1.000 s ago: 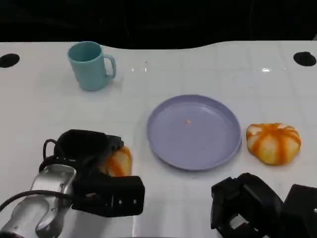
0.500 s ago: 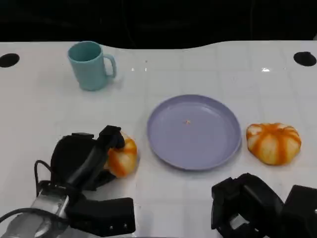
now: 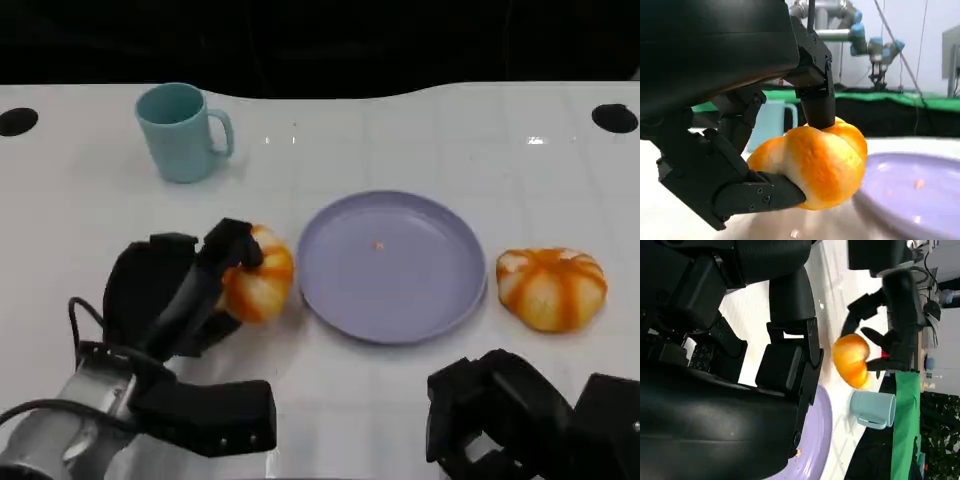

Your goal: Grasp the bread from the table and place it into the plate.

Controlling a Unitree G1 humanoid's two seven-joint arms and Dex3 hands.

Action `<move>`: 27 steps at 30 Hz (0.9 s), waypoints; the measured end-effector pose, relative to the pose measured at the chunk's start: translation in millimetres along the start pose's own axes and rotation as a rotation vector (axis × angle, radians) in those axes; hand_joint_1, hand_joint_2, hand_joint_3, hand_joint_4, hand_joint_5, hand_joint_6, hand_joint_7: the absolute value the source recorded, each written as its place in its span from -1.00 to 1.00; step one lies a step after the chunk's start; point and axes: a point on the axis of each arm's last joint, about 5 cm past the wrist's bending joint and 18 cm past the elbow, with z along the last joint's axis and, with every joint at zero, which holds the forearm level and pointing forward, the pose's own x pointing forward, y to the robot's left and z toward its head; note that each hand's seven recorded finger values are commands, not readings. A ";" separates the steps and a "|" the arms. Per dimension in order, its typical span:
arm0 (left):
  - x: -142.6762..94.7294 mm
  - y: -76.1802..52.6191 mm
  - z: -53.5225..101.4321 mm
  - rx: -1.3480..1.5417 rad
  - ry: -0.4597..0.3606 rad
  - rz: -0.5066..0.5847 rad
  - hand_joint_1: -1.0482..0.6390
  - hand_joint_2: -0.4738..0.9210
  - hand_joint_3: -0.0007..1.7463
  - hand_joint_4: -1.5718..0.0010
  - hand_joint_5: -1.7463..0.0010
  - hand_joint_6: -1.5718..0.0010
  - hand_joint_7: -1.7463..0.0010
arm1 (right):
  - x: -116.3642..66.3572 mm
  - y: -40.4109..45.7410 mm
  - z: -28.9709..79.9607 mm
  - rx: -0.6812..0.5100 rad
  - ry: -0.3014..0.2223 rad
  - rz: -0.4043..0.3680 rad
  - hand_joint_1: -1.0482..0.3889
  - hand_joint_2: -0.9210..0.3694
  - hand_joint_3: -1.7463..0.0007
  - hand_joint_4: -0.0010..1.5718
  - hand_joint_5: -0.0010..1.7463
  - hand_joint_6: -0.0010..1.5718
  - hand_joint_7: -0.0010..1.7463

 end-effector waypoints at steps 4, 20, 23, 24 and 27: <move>2.1 11.0 1.0 0.005 -0.018 0.033 0.02 0.28 0.46 -0.15 -1.00 0.16 -1.00 | 0.0 0.0 -0.5 0.001 0.002 0.000 -1.00 0.30 -0.50 0.99 0.44 1.00 0.13; 32.3 42.3 18.5 -0.101 -0.137 -0.013 -0.07 0.15 0.59 -0.22 -1.00 0.08 -1.00 | 0.5 0.0 -0.3 -0.001 -0.001 0.000 -1.00 0.30 -0.50 0.97 0.45 1.00 0.14; 43.1 43.4 24.0 -0.129 -0.157 -0.031 -0.08 0.13 0.59 -0.24 -1.00 0.05 -1.00 | 0.5 0.1 -0.3 -0.001 0.000 0.000 -1.00 0.31 -0.51 0.97 0.45 1.00 0.14; 46.2 43.0 26.0 -0.135 -0.162 -0.039 -0.08 0.13 0.59 -0.26 -1.00 0.04 -1.00 | 0.5 0.1 -0.3 0.000 0.001 0.000 -1.00 0.32 -0.51 0.98 0.45 1.00 0.14; 52.1 38.2 30.7 -0.168 -0.163 -0.060 -0.06 0.12 0.60 -0.29 -1.00 0.01 -1.00 | 0.3 0.3 -0.5 0.003 0.006 0.000 -1.00 0.32 -0.52 0.98 0.45 1.00 0.15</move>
